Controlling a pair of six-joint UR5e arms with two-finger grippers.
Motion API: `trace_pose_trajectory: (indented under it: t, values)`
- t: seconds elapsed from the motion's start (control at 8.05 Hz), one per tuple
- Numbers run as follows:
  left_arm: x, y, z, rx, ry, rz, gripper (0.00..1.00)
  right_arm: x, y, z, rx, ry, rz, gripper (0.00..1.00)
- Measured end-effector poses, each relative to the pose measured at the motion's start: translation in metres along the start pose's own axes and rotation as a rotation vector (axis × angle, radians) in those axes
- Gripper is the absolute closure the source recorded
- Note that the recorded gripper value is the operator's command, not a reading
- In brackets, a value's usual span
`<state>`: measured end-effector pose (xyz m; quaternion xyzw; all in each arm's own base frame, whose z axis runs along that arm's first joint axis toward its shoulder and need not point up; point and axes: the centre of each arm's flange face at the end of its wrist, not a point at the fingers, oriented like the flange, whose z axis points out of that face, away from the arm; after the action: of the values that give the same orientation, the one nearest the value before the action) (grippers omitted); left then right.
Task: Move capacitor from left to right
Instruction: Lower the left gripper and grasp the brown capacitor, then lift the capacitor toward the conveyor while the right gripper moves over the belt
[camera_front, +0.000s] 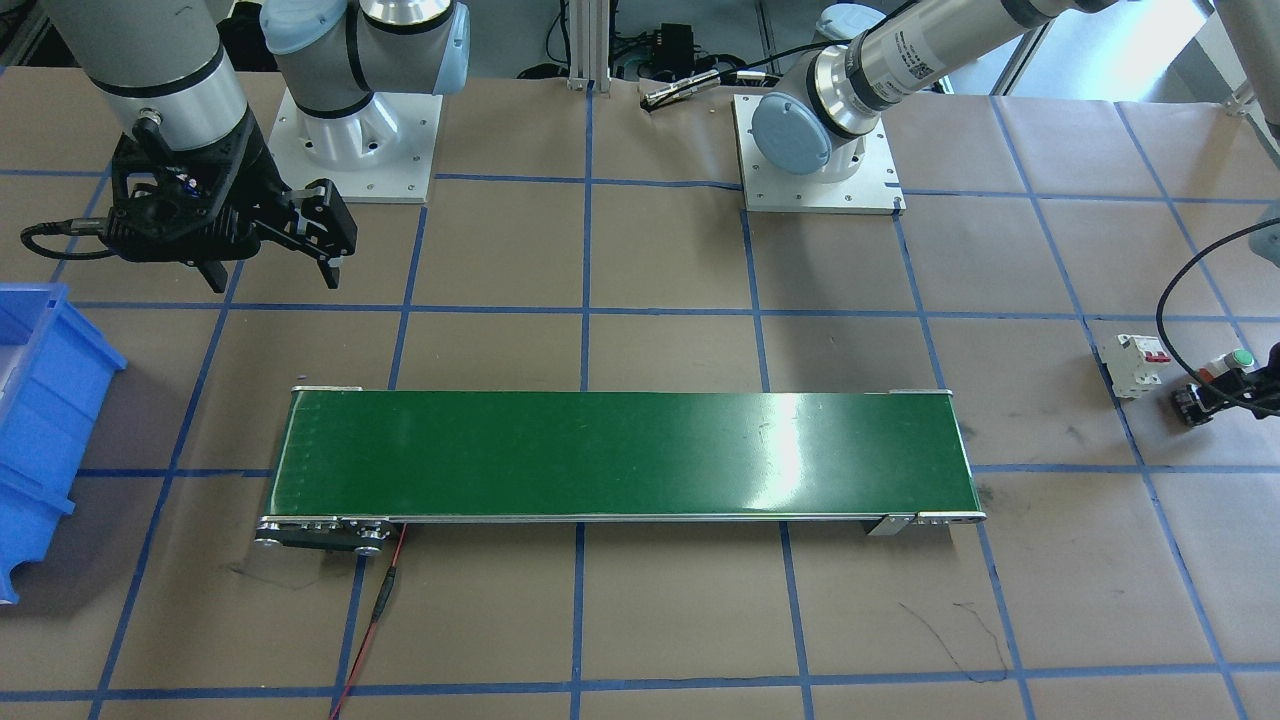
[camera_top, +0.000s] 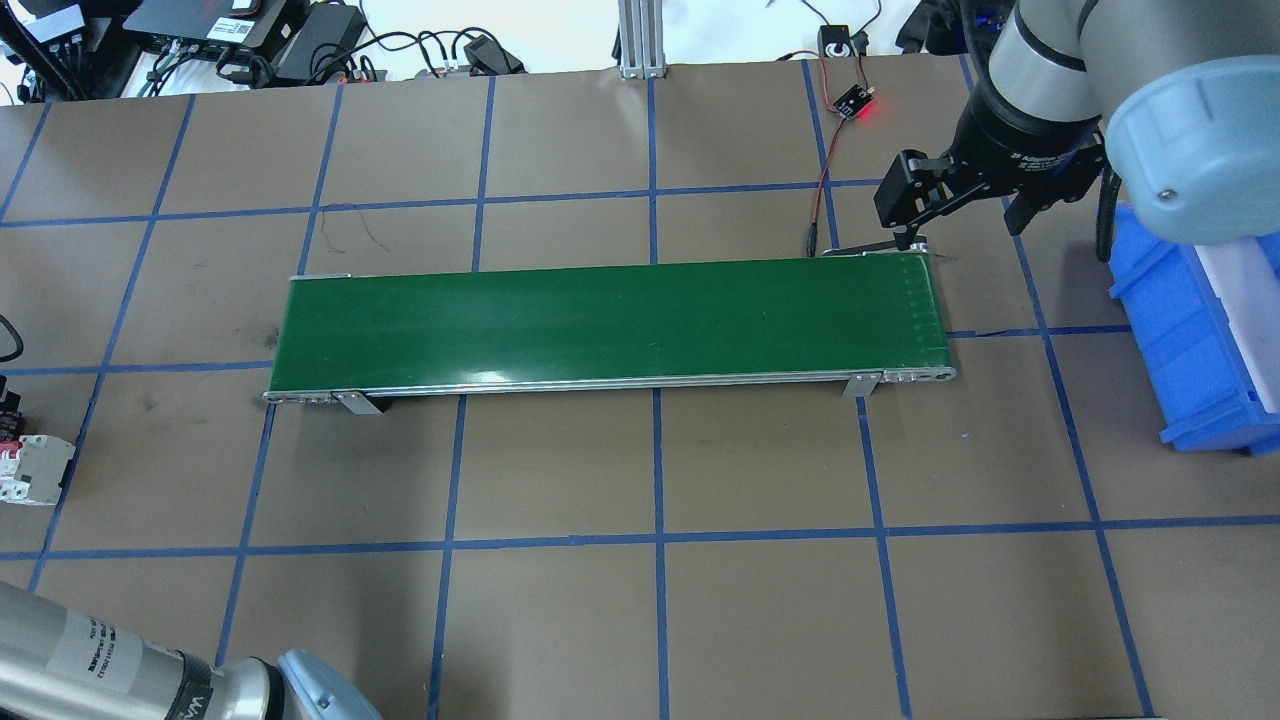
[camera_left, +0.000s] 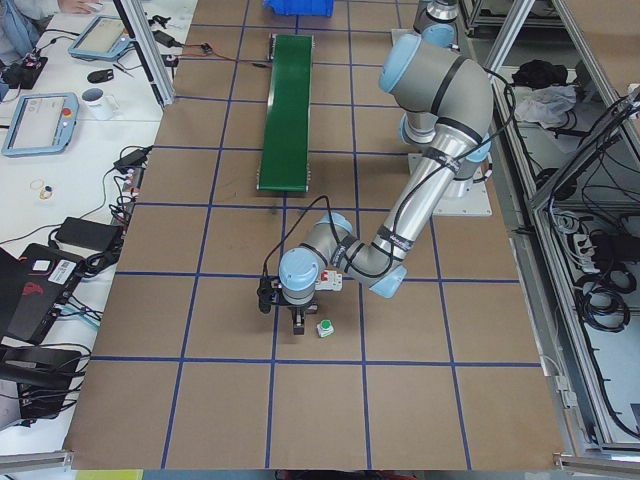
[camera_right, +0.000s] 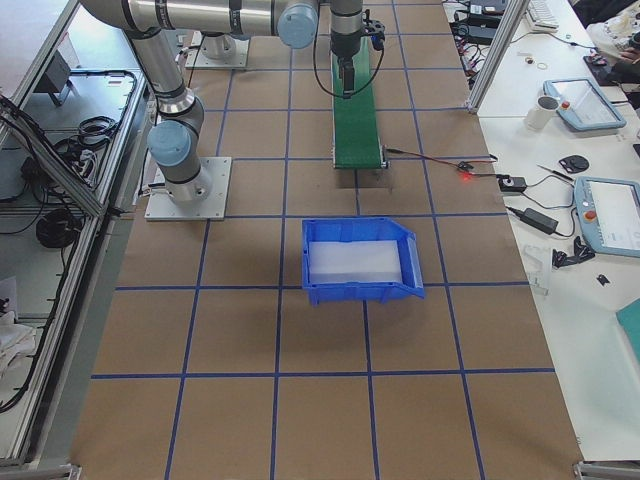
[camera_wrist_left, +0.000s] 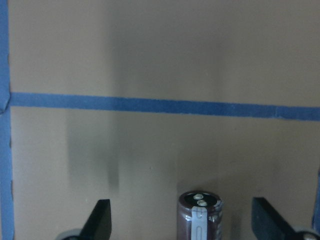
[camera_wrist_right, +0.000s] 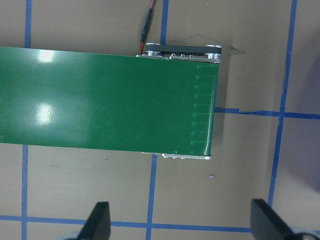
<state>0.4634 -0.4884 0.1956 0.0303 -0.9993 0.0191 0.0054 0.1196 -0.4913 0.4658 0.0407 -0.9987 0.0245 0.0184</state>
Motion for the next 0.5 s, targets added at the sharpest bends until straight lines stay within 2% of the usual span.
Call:
trace_pose_trajectory:
  t: [0.25, 0.5]
  values:
    - [-0.0005, 0.0007, 0.008, -0.009, 0.009, -0.004, 0.0, 0.0, 0.0, 0.0015, -0.004, 0.001, 0.001, 0.0]
    - [0.0006, 0.0017, 0.0106, -0.016, 0.016, -0.017, 0.28, 0.0011, 0.0008, 0.0028, -0.009, 0.012, 0.001, 0.0]
